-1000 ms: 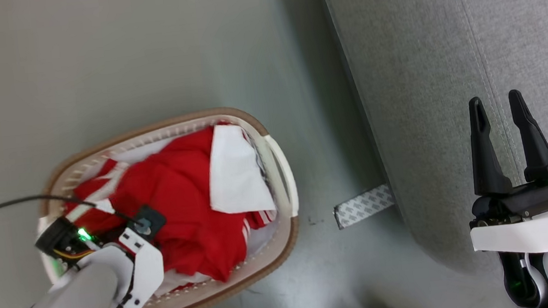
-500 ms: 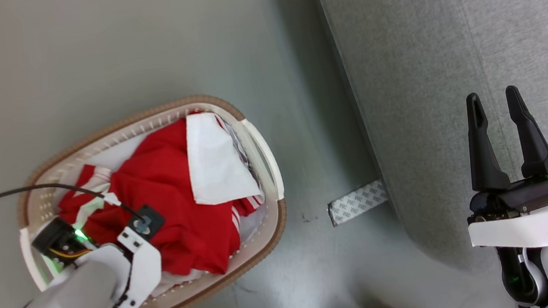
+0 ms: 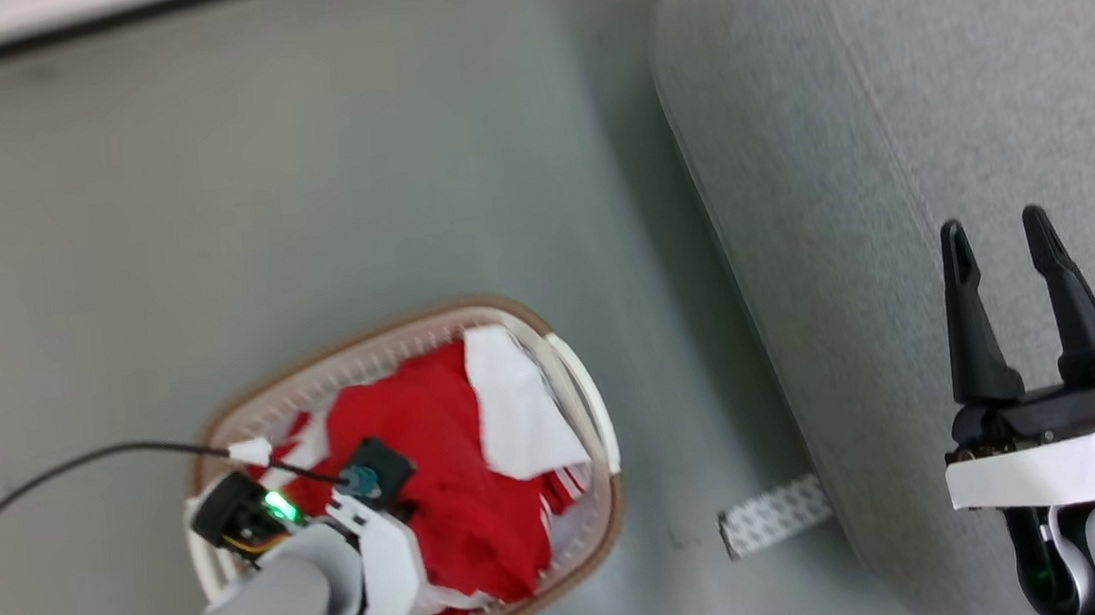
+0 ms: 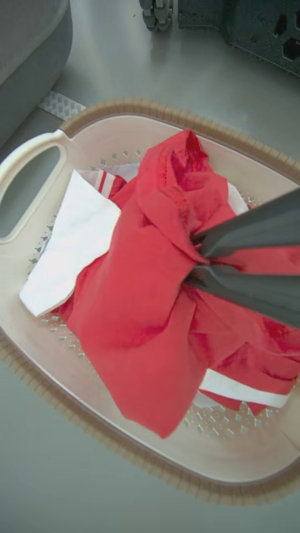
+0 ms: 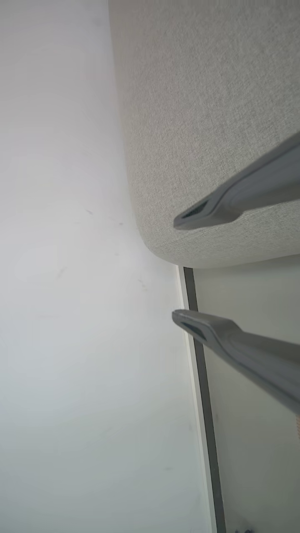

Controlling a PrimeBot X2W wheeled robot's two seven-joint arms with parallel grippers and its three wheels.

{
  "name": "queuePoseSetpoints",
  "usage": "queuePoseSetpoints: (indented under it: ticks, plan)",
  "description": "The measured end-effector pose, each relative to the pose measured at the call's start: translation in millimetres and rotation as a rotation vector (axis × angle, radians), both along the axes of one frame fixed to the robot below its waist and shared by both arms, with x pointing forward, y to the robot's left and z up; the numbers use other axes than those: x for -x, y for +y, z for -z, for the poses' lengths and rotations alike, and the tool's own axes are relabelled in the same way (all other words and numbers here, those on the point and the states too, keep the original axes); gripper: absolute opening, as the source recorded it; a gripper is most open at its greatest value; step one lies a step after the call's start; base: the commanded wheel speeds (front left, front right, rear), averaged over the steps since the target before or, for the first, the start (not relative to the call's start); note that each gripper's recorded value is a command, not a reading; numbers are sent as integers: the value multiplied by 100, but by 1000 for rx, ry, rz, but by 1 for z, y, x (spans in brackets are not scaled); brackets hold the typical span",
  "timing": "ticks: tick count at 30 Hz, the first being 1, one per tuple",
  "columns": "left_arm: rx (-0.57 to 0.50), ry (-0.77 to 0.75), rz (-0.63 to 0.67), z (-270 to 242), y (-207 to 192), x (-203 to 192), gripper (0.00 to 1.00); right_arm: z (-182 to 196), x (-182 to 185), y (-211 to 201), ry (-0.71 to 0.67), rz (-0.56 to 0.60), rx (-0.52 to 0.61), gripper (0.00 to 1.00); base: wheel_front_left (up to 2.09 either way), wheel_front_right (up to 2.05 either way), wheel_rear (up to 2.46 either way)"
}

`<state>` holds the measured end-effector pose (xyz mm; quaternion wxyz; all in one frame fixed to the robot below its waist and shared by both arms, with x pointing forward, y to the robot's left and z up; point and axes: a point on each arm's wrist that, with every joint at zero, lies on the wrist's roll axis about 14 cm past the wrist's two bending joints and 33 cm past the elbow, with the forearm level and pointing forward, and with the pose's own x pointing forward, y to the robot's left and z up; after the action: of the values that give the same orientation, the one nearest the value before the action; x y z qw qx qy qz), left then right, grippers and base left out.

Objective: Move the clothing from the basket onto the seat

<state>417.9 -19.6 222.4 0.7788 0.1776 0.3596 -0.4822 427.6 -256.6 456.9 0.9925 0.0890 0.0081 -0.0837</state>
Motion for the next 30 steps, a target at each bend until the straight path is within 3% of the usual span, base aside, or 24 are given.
queuePoseSetpoints:
  ticks: [12,18,30]
  plan:
    - [229,-154,-238,-107,-2,5,0,-52,19,30,-132,-79,-14,100,0,0,0]
    - [407,-283,-355,-179,0,-5,0,-66,29,46,-168,-121,-31,100,0,0,0]
    - [669,-559,-443,-309,19,-6,0,-88,43,82,-220,-224,-50,100,0,0,0]
